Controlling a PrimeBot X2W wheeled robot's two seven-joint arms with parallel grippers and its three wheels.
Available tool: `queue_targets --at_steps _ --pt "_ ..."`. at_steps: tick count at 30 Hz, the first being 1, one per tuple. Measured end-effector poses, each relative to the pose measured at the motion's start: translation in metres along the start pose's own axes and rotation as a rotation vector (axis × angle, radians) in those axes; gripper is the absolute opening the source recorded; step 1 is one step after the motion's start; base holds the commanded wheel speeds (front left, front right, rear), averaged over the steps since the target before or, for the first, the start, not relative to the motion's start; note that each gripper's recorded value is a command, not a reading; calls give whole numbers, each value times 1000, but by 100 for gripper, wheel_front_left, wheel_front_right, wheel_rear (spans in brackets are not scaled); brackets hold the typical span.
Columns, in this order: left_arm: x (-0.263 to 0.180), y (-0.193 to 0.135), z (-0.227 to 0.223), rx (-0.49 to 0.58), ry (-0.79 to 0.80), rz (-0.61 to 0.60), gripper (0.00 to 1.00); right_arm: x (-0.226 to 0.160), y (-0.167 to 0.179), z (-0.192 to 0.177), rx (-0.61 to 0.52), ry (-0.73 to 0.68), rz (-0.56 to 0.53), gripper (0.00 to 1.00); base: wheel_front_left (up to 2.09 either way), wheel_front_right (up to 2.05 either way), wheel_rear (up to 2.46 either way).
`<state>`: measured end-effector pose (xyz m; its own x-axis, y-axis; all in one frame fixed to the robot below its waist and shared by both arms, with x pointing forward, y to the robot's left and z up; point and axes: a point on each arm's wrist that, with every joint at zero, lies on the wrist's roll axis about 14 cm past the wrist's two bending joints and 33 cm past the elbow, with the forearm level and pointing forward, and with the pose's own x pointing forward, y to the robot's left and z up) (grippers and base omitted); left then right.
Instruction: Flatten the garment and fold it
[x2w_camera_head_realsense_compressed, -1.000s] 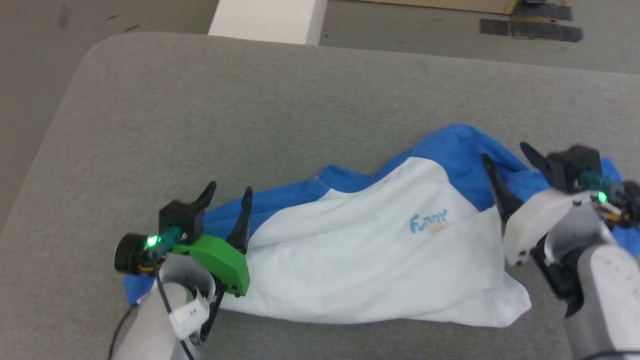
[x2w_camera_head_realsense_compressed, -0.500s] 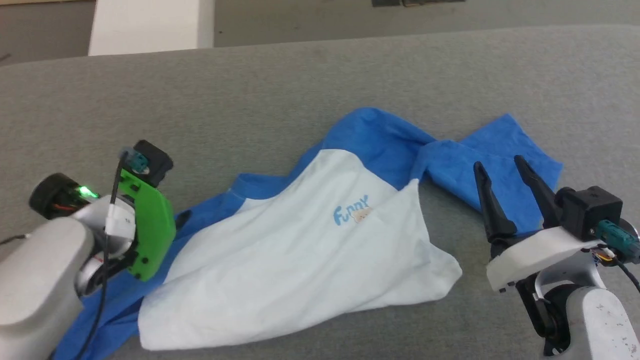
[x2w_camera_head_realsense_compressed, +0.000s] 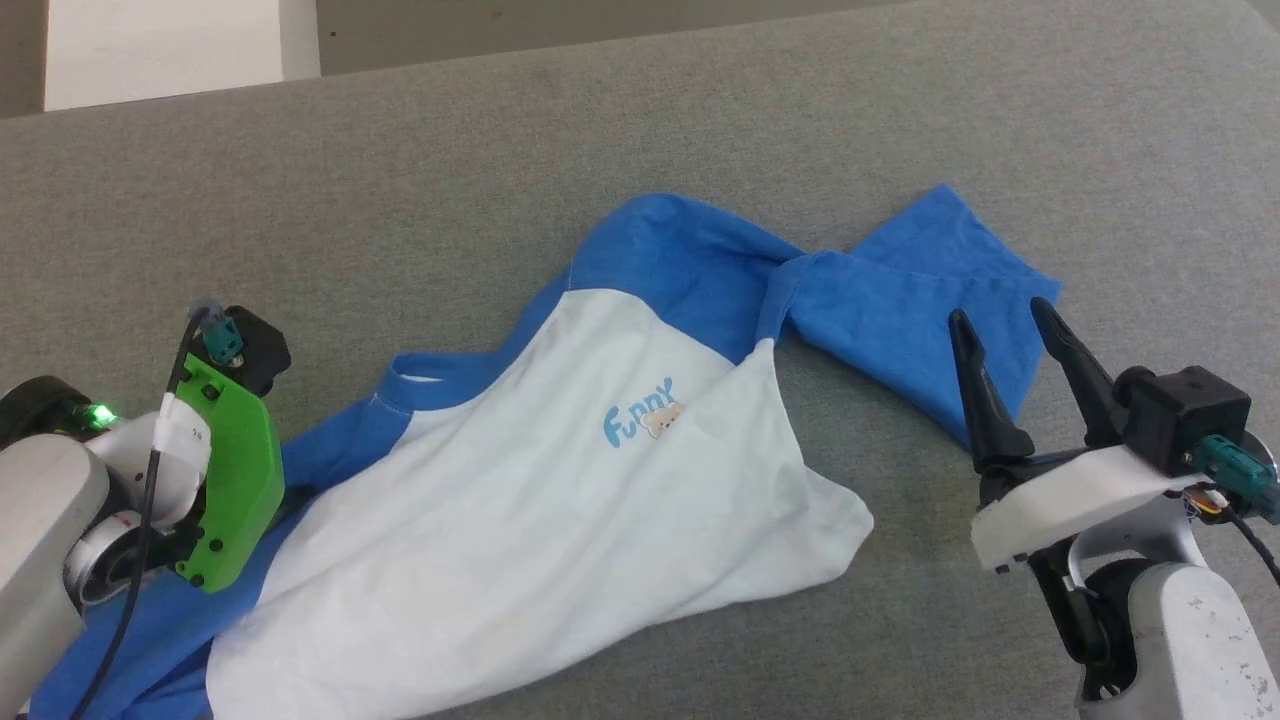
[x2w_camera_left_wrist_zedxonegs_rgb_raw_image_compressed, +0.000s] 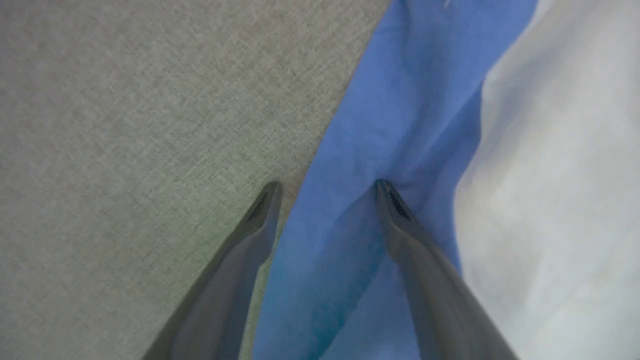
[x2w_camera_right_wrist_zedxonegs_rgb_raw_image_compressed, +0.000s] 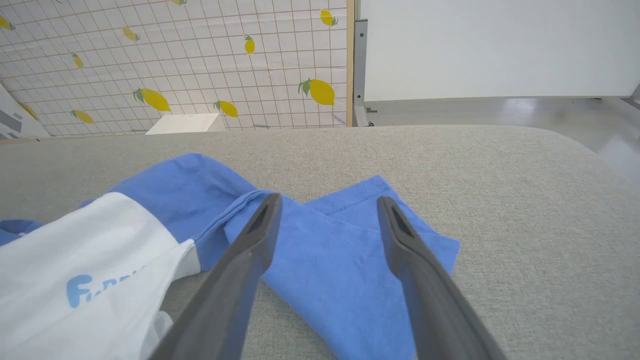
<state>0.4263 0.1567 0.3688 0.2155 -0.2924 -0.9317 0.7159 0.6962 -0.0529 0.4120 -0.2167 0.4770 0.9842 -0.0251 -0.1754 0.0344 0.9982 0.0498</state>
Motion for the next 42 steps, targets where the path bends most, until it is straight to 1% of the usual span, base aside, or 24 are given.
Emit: queue_targets --at_steps 1,2,4,6,8,9,11,12,14,16,18,21,24,31,34,37,38,39,40,41,42 --pt "1 0 -1 -1 6 -3 38 0 -1 -1 1 3 -2 100 0 0 0" --pt "2 1 -2 -2 9 -2 0 0 -1 -2 2 5 -4 100 0 0 0" --pt "1 7 -4 8 16 20 0 1 -1 -3 3 8 -4 100 0 0 0" --pt "-3 17 -1 22 -11 72 0 3 0 -3 3 8 1 100 0 0 0" --pt "-7 31 6 42 -84 148 0 5 2 -2 3 5 6 100 0 0 0" --pt "-12 43 14 37 -150 208 0 6 4 -2 2 4 12 100 0 0 0" --pt "-26 72 25 14 -261 339 0 9 10 -2 -3 7 28 100 0 0 0" --pt "-32 80 27 3 -291 378 0 11 12 -2 -10 10 37 100 0 0 0" --pt "-40 92 27 -39 -341 441 0 16 22 0 -30 11 74 100 0 0 0" --pt "-44 99 23 -77 -368 474 0 24 34 7 -69 4 122 100 0 0 0" --pt "-48 103 21 -107 -396 495 0 35 50 15 -126 0 186 100 0 0 0" --pt "-47 102 21 -131 -426 492 0 54 76 19 -216 23 286 100 0 0 0" --pt "-42 96 26 -146 -450 473 0 74 100 10 -309 93 374 100 0 0 0" --pt "-35 100 30 -167 -471 462 0 109 140 -34 -462 342 528 100 0 0 0" --pt "-32 102 30 -177 -477 462 0 121 145 -52 -530 441 547 100 0 0 0" --pt "-29 103 27 -187 -474 458 0 124 145 -78 -572 579 560 100 0 0 0" --pt "-28 104 25 -190 -472 458 0 124 143 -87 -586 633 554 93 0 0 0" --pt "-27 105 23 -194 -468 460 0 125 142 -90 -587 669 550 40 0 0 0" --pt "-27 106 21 -197 -463 462 0 127 143 -91 -590 706 547 18 0 0 0" --pt "-26 106 19 -200 -459 462 0 129 142 -91 -599 735 540 0 0 0 0" --pt "-26 106 18 -203 -456 462 0 130 143 -92 -614 759 539 0 0 0 0"
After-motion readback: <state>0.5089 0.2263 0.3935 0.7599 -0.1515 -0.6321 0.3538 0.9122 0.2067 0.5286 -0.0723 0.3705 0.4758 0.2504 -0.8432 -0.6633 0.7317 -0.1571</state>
